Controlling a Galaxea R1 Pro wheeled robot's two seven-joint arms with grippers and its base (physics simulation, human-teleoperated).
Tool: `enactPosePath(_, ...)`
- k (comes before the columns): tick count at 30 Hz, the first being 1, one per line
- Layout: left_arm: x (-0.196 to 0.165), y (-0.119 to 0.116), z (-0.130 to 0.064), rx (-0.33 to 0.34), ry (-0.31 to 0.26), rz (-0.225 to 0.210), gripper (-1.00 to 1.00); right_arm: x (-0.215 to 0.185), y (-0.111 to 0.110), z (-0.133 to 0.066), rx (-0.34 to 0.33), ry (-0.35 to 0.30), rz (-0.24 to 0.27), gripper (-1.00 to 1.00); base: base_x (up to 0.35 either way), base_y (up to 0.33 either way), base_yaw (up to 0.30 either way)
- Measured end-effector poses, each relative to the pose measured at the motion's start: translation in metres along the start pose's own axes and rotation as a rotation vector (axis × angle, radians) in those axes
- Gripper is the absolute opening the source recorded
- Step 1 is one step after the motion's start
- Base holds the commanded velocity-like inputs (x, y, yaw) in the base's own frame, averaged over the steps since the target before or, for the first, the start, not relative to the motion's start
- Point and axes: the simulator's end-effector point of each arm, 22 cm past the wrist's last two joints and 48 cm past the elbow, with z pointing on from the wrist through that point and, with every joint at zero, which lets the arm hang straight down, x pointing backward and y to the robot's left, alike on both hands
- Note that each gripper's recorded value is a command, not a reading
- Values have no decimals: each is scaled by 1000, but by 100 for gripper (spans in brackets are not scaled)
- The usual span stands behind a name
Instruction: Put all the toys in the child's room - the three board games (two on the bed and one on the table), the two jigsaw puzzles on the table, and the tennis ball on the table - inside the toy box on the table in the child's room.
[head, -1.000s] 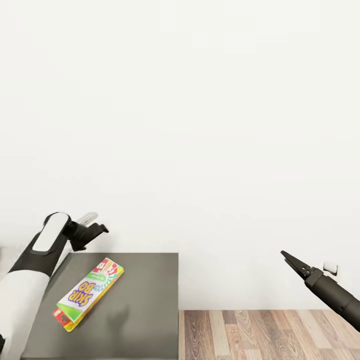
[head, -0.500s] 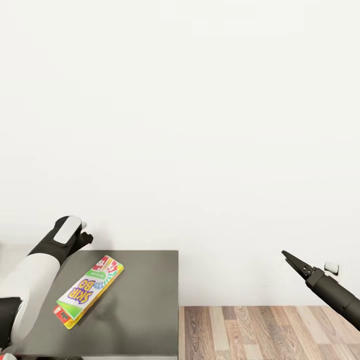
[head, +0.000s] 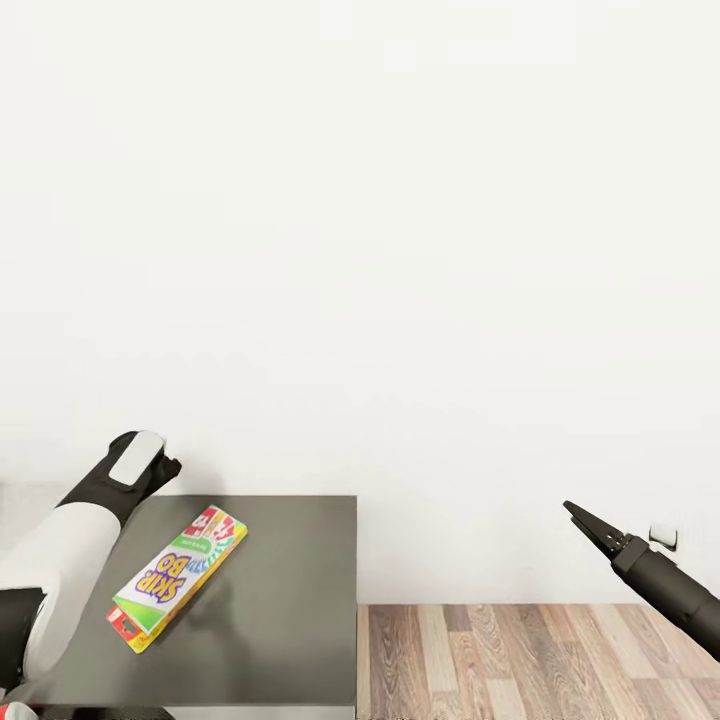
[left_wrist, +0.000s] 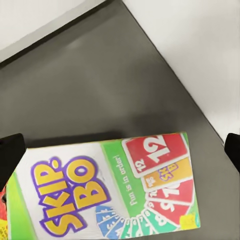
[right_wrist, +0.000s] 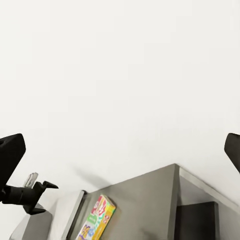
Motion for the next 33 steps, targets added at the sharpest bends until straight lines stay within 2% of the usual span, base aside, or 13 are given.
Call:
enactPosePath(5, 8, 26, 20, -86, -16, -10, 100, 2, -3, 1, 5, 4, 3, 100, 0, 0, 0)
enactPosePath(11, 23, 43, 34, -141, -1, -16, 100, 4, -6, 1, 11, 8, 7, 100, 0, 0, 0)
enactPosePath(14, 23, 46, 38, -150, -16, -37, 100, 5, -8, 2, 14, 11, 9, 100, 0, 0, 0)
enactPosePath(17, 23, 46, 41, -150, -29, -52, 100, 6, -10, 2, 17, 14, 11, 100, 0, 0, 0)
enactPosePath(21, 21, 37, 43, -118, -36, -58, 100, 7, -12, 3, 22, 16, 13, 100, 0, 0, 0)
enactPosePath(26, 8, 19, 37, -74, -59, -70, 100, 9, -15, 3, 27, 18, 16, 100, 0, 0, 0)
enactPosePath(33, 4, 18, 40, -73, -67, -72, 100, 12, -19, 4, 34, 24, 20, 100, 0, 0, 0)
